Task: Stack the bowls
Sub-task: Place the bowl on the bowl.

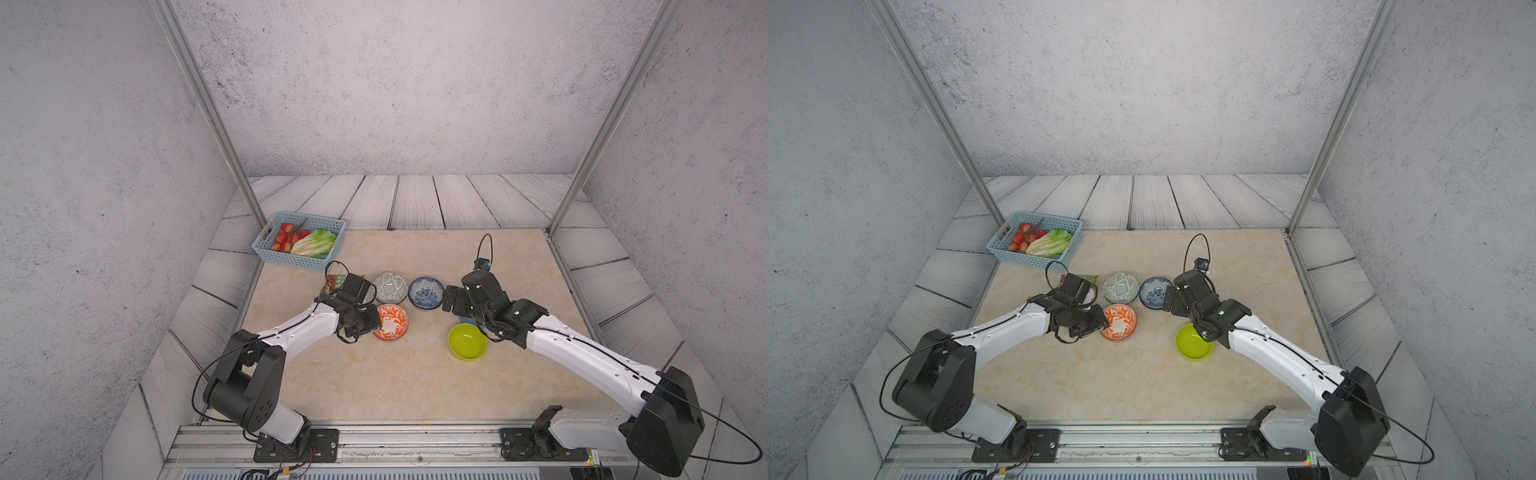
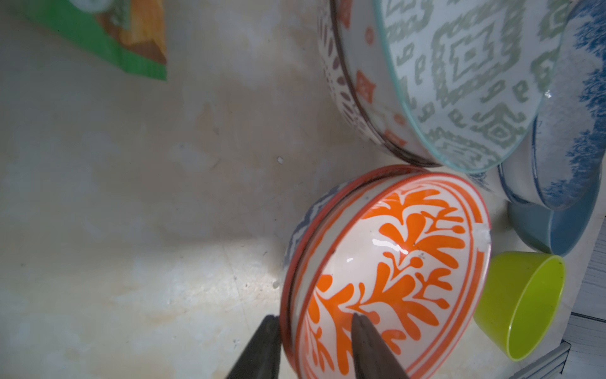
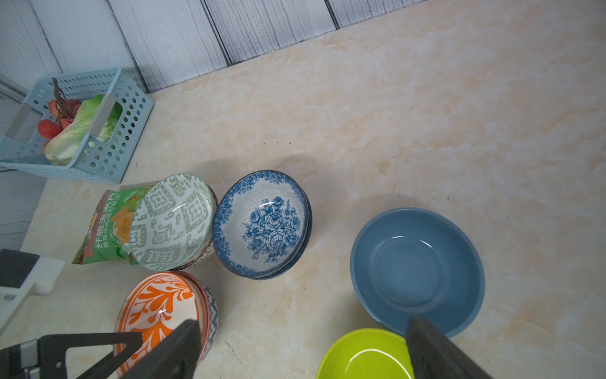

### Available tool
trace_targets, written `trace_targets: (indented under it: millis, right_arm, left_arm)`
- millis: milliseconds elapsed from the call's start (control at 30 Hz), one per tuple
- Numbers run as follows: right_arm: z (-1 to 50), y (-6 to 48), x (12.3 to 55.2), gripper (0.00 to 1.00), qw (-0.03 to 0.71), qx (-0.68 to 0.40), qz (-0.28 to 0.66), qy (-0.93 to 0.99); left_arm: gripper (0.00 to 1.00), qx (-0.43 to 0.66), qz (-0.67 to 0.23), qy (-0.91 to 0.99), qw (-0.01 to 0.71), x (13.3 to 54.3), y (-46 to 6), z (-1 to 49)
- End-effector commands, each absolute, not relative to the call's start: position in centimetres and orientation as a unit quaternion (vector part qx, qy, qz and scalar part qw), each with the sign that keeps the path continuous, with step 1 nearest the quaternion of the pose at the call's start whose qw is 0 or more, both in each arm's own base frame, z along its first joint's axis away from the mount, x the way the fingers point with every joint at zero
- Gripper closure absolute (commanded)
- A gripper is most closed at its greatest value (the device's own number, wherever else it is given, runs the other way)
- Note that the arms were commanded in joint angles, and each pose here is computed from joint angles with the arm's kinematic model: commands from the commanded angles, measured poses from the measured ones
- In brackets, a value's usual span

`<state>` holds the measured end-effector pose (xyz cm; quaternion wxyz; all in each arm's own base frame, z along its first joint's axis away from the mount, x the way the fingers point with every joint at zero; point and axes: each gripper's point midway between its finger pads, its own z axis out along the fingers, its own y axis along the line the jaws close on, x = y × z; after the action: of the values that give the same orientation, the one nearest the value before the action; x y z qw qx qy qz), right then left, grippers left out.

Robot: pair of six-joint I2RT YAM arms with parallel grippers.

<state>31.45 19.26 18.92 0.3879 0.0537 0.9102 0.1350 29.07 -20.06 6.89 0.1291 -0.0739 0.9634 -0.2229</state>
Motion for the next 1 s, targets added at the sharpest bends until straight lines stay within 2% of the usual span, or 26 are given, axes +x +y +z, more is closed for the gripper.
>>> trace_targets:
  millis: [0,200,433,600,633,700,733,967]
  right_arm:
    - [18.5,19.4,31.4,0.01,0.384,0.049,0.132,0.913]
    - [18.3,19.0,31.3,0.01,0.383,0.054,0.126,0.914]
    - [18.1,17.8,31.1,0.01,0.39,0.074,0.109,0.911]
    - [17.3,16.0,29.4,0.01,0.352,0.085,0.077,0.929]
    - [17.1,15.4,28.9,0.01,0.341,0.088,0.066,0.934]
    - [16.5,13.7,27.5,0.01,0.316,0.099,0.045,0.942]
    - [16.2,13.0,26.8,0.01,0.305,0.104,0.041,0.946]
    - [12.6,10.9,21.8,0.01,0.22,0.154,0.082,0.96]
  left_arm:
    - [0.6,-0.065,-0.231,0.962,0.132,29.2,-20.3,6.8]
    - [0.57,-0.072,-0.218,0.964,0.136,28.9,-19.5,7.2]
    - [0.35,-0.086,-0.213,0.958,0.174,27.7,-17.8,9.2]
    - [0.26,-0.091,-0.222,0.949,0.203,27.0,-16.9,10.9]
    - [0.23,-0.093,-0.225,0.947,0.211,26.9,-16.8,11.3]
    - [0.03,-0.099,-0.23,0.942,0.224,26.7,-16.4,12.0]
    - [0.0,-0.102,-0.231,0.94,0.229,26.6,-16.3,12.2]
    - [0.0,-0.137,-0.238,0.924,0.267,26.2,-14.7,13.2]
